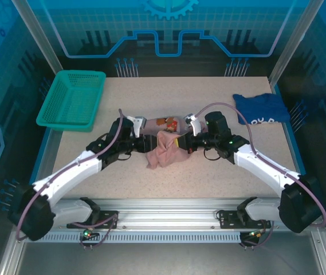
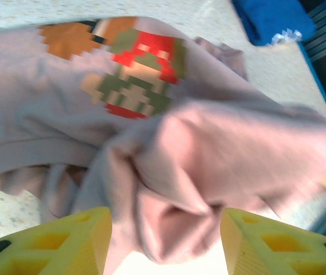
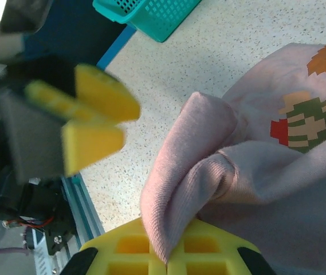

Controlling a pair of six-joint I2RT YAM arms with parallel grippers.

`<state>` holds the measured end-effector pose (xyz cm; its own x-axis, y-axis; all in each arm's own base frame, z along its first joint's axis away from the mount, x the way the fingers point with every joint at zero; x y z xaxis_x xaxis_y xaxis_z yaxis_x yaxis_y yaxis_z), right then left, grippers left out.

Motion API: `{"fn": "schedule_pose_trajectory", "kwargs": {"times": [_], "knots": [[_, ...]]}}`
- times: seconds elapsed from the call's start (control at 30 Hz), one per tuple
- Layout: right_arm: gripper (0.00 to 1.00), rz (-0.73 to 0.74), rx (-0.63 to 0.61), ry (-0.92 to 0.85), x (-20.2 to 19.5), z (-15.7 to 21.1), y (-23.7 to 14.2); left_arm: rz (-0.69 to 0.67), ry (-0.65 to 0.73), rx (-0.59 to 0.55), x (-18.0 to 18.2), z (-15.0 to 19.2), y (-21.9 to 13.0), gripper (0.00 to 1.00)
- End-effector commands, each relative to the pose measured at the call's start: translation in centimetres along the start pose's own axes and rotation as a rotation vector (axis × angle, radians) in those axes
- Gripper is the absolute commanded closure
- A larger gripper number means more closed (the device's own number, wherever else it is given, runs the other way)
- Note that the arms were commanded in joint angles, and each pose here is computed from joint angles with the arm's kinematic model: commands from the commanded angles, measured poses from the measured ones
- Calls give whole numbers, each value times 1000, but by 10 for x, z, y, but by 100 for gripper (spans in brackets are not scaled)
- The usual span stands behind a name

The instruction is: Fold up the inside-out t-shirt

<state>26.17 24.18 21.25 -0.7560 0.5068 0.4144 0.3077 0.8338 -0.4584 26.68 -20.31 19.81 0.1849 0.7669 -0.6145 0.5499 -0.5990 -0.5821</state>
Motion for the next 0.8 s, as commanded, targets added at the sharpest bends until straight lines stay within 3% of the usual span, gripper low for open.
{"fn": "schedule_pose_trajectory", "kwargs": {"times": [0.0,0.2,0.33,0.53,0.73,0.77], "knots": [[100,-53,-45,36,4,-12,-1,29,53,29,-7,16,-1,44],[100,-52,-53,44,3,-13,-3,85,70,108,-22,17,29,44],[100,-38,-55,47,1,-11,-7,89,75,131,-26,11,49,52],[100,-27,-45,43,-1,-5,-8,125,63,123,-34,1,68,68],[100,1,-56,48,-9,-1,-18,141,58,130,-36,-4,76,99],[100,7,-59,50,-10,-1,-20,150,57,131,-37,-5,75,100]]}}
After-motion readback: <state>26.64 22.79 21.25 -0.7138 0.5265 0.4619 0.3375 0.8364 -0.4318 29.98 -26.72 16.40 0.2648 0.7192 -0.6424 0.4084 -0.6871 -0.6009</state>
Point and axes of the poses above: each hand's point on the last joint's axis, 136 mm out from that joint toward the fingers, its own y axis out along the fingers, its own x axis along the line the jaws close on, z = x × y, the point moved 3 cm from there along -y, back along the fingers, and after that the axes turned 11 degrees about -y, right-handed, at the moved point
